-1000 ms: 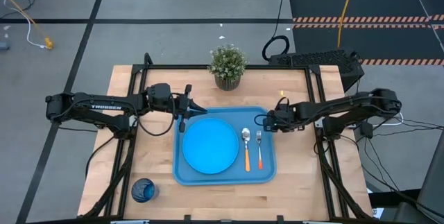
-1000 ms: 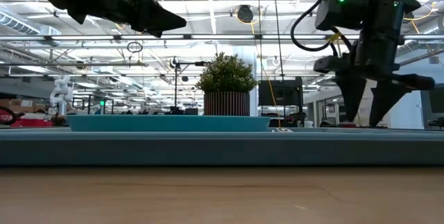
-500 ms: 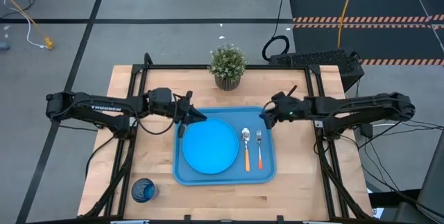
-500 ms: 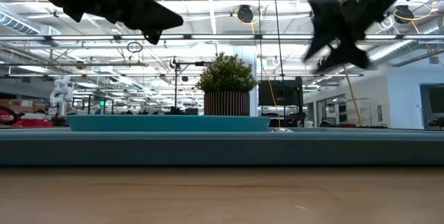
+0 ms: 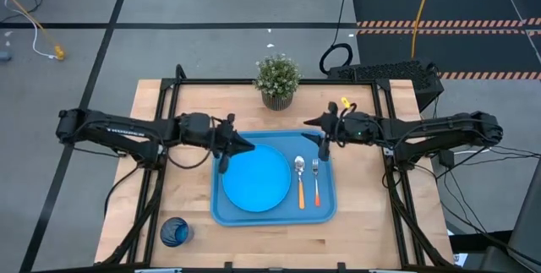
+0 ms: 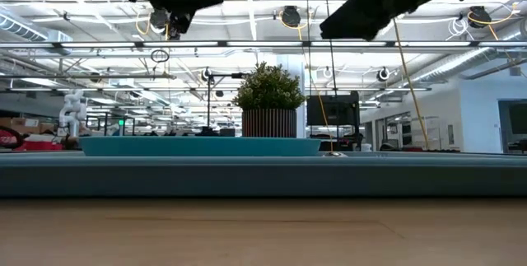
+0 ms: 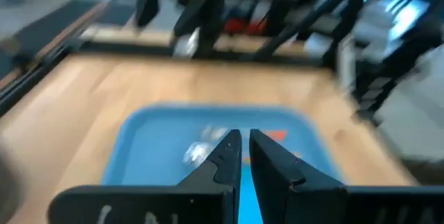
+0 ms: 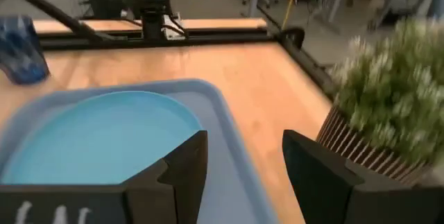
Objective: Pick and place plate/cup/fork/spoon on tray
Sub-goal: Put the blue cup on the top left of the blue plate on the blue tray
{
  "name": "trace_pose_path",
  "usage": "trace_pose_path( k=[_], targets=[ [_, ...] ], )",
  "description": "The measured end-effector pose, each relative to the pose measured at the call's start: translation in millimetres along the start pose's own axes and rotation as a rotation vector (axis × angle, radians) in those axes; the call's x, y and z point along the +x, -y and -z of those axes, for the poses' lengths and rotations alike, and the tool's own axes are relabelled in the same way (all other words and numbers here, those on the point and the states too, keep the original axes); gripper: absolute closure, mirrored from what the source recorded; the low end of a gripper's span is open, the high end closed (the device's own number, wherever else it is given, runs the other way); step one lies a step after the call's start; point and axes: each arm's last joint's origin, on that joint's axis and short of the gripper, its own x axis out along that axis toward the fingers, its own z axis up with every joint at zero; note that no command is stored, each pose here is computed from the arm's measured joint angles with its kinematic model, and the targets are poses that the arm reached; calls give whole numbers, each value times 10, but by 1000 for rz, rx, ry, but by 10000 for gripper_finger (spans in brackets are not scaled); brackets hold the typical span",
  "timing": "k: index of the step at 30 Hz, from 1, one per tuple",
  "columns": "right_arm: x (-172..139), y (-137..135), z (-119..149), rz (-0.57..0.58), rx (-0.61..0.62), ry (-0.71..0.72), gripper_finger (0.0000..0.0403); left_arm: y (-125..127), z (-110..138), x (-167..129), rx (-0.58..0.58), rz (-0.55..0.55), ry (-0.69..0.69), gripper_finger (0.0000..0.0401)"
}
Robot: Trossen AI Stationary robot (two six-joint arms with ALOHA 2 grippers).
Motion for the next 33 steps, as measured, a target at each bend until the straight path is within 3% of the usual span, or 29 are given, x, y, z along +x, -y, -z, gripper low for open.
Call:
trace_pose_path(
  k=[2, 6, 11, 15, 18, 26, 33],
  targets=[
    [3, 5, -16, 9, -77, 17, 222, 20, -78, -26, -11, -69, -106, 370],
    [-35, 51, -55, 131, -189, 36, 222, 95, -287, -162, -132, -154, -306, 370],
    [-127, 112, -69, 283, -256, 9, 222, 261, -579, -374, -306, -241, -394, 370],
    [-221, 149, -120, 356, -257, 35, 222, 462, -644, -457, -411, -174, -502, 370],
    [-289, 168, -156, 362, -244, 63, 222, 687, -546, -436, -423, -76, -644, 370],
    [-386, 187, -209, 363, -198, 114, 222, 1357, -78, -202, -324, 118, -1038, 370],
    [-323, 174, -162, 353, -117, 90, 222, 1632, 188, -123, -322, 194, -1255, 370]
  ],
)
